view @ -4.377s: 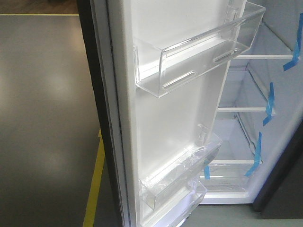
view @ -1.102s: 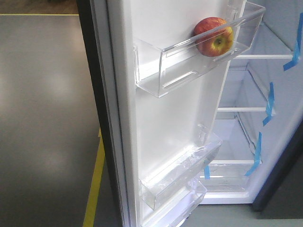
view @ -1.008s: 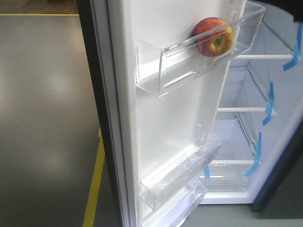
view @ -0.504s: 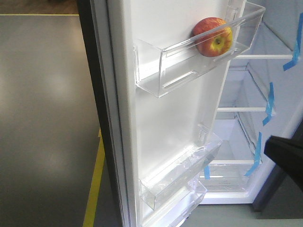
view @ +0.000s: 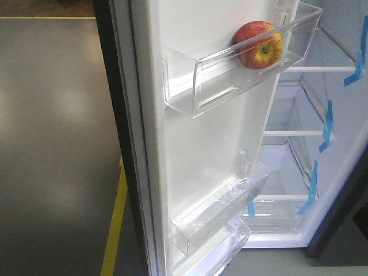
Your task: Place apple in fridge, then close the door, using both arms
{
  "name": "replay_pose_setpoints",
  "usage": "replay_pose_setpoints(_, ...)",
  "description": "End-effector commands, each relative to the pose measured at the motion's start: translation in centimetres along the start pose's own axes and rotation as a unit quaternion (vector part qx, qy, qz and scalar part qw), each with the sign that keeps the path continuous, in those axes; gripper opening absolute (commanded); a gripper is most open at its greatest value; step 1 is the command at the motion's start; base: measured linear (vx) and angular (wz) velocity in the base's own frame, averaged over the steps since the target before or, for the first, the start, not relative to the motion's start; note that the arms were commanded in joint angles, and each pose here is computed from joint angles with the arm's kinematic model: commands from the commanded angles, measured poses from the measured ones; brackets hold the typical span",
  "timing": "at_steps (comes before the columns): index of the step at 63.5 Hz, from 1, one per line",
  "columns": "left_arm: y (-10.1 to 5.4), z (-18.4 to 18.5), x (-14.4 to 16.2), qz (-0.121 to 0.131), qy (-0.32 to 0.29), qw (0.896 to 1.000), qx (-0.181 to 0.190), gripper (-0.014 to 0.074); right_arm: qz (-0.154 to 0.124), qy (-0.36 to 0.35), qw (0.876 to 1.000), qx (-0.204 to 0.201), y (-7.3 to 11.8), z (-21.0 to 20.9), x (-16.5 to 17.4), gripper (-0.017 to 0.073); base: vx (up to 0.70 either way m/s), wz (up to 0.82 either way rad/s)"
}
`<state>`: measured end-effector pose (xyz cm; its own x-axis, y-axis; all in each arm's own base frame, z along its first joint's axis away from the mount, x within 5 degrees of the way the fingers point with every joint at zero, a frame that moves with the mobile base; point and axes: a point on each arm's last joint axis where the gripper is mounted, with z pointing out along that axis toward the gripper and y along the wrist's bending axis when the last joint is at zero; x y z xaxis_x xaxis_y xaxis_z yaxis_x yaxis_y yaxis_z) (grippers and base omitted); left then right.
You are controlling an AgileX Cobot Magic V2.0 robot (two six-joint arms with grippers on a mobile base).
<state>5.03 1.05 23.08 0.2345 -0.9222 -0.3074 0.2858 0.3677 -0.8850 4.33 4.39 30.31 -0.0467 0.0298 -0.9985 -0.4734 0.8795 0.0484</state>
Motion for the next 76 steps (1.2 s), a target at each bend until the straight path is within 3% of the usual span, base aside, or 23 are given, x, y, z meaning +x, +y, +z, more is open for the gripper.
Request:
replay_pose_setpoints(1,-3.5,0.1,-1.5,-0.077,-0.04,0.992,0.095,-0.0006,0.024,-0.031,0.999,0.007,-0.1,0.0,-1.1,-0.0004,0.0,0.0)
replay_pose_setpoints(7,-7.3,0.2,-2.7,-0.071,-0.052,0.981,0.174,-0.0006,0.034,-0.035,0.999,0.002,0.0,0.0,-1.2,-0.0004,0.0,0.0)
replay_pose_setpoints(12,-10.4,0.9,-3.6,-0.057,-0.052,0.974,0.214,-0.0006,0.039,-0.038,0.999,-0.001,0.0,0.0,-1.3,-0.0004,0.0,0.0)
replay_pose_setpoints(21,-14.8,4.1,-3.9,0.021,-0.02,0.972,0.232,-0.0006,0.04,-0.038,0.998,-0.001,0.0,0.0,-1.3,-0.0004,0.0,0.0)
replay_pose_setpoints(25,-16.1,6.4,-3.6,0.054,0.003,0.972,0.229,-0.0006,0.04,-0.038,0.998,-0.001,0.0,0.0,-1.3,-0.0004,0.0,0.0)
replay_pose_setpoints(32,-17.5,11.3,-2.9,0.076,0.044,0.972,0.22,-0.0006,0.04,-0.038,0.998,-0.001,0.0,0.0,-1.3,-0.0004,0.0,0.0)
replay_pose_setpoints(48,-17.6,22.2,0.0,0.116,0.12,0.957,0.239,0.0006,0.04,-0.038,0.999,-0.001,0.0,0.0,-1.3,-0.0004,0.0,0.0)
replay_pose_setpoints(54,-17.4,25.6,0.8,0.083,0.138,0.954,0.252,0.0036,0.039,-0.038,0.999,-0.001,0.0,0.0,-1.3,-0.0003,0.0,0.0)
replay_pose_setpoints(60,-16.4,28.5,1.7,0.053,0.155,0.957,0.24,0.0099,0.039,-0.037,0.999,-0.001,0.0,0.0,-1.3,-0.0003,0.0,0.0)
replay_pose_setpoints(64,-15.9,30.0,2.2,0.046,0.169,0.955,0.24,0.0166,0.039,-0.037,0.999,-0.001,0.0,0.0,-1.3,-0.0001,0.0,0.0)
replay_pose_setpoints(76,-14.6,33.3,4.6,0.01,0.26,0.934,0.245,0.0349,0.039,-0.038,0.999,0.0,0.0,0.0,-1.3,0.0003,0.0,0.0)
